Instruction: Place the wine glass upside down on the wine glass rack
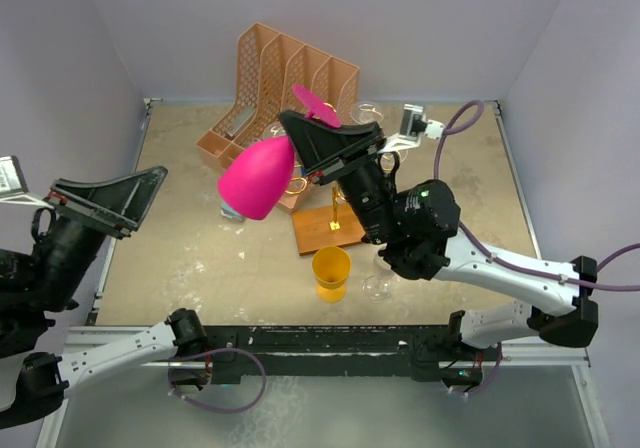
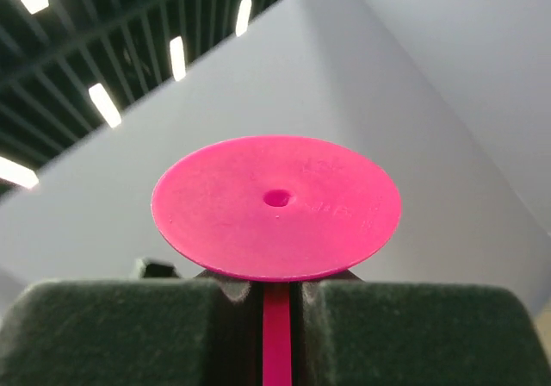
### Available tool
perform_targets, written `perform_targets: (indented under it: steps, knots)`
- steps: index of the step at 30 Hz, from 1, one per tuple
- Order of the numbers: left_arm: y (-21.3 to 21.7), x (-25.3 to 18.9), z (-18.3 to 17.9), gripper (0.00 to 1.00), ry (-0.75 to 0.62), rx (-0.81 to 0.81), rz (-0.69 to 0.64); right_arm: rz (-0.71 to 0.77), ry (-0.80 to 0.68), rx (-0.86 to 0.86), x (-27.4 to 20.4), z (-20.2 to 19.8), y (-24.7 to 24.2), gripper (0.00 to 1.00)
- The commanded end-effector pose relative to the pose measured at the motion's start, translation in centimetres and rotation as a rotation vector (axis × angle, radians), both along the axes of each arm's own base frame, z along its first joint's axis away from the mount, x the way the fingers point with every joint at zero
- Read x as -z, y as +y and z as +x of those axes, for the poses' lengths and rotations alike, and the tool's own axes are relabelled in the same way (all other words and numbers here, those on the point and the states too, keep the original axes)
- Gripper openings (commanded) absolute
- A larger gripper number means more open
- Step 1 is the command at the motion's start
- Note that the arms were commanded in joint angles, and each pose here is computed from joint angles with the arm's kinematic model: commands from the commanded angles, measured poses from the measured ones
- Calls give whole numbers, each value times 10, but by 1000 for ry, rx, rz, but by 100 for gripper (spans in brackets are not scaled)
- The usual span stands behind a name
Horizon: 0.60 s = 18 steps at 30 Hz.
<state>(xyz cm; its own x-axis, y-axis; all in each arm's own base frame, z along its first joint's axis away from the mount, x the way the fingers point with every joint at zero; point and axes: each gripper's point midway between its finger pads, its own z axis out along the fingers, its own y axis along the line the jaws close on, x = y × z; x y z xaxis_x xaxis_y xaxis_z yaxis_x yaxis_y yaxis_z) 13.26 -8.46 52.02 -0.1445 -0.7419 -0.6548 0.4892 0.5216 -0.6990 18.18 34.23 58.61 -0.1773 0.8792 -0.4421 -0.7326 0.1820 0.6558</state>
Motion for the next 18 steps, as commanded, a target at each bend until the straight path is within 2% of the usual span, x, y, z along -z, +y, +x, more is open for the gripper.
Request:
perform_targets:
  steps: [1, 9, 18]
  knots:
    - [-11, -15, -5, 49, 39, 65, -42, -279, -212, -5, 19, -18, 31, 0]
    - [-37, -32, -15, 51, 75, 212, -159, -453, -446, -91, 49, -48, 50, 0]
    - [-52, -23, -17, 53, 132, 271, -171, -566, -518, -49, 72, -44, 60, 0]
